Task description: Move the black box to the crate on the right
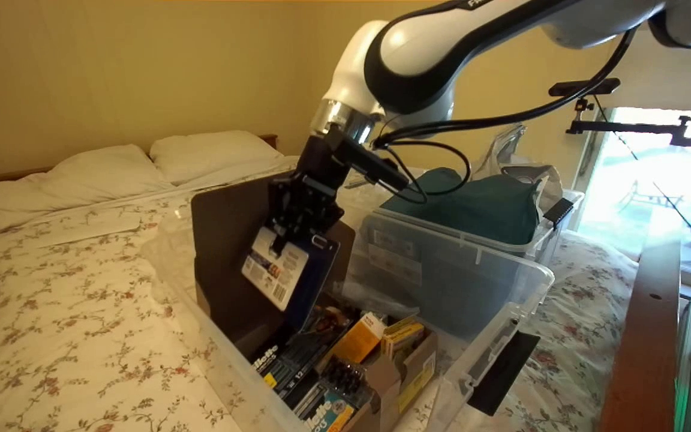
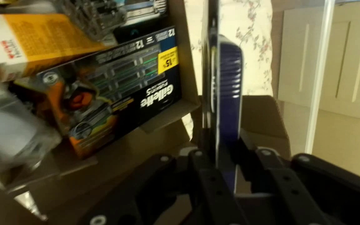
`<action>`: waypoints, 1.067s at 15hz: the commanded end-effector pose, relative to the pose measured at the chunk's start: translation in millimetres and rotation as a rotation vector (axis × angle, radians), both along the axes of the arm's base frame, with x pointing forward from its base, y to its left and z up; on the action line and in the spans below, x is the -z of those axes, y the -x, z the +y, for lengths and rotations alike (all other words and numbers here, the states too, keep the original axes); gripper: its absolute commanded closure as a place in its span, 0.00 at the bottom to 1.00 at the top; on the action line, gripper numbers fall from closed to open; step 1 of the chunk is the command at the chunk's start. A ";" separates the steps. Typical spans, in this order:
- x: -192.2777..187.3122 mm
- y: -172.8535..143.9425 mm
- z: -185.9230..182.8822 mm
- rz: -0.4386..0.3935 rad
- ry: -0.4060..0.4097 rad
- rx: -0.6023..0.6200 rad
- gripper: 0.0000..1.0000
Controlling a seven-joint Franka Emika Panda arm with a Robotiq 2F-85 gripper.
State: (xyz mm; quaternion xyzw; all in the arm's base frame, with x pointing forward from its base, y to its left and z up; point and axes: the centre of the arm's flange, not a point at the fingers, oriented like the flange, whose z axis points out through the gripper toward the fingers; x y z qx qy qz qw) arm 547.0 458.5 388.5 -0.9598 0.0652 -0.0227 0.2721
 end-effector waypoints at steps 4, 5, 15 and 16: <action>-77.3 76.2 -67.9 -0.120 0.305 0.090 0.94; -91.6 85.8 -73.4 -0.157 0.332 0.118 0.94; -107.3 164.5 -119.9 -0.409 0.812 0.276 0.94; -89.6 159.4 -122.3 -0.435 0.864 0.285 0.94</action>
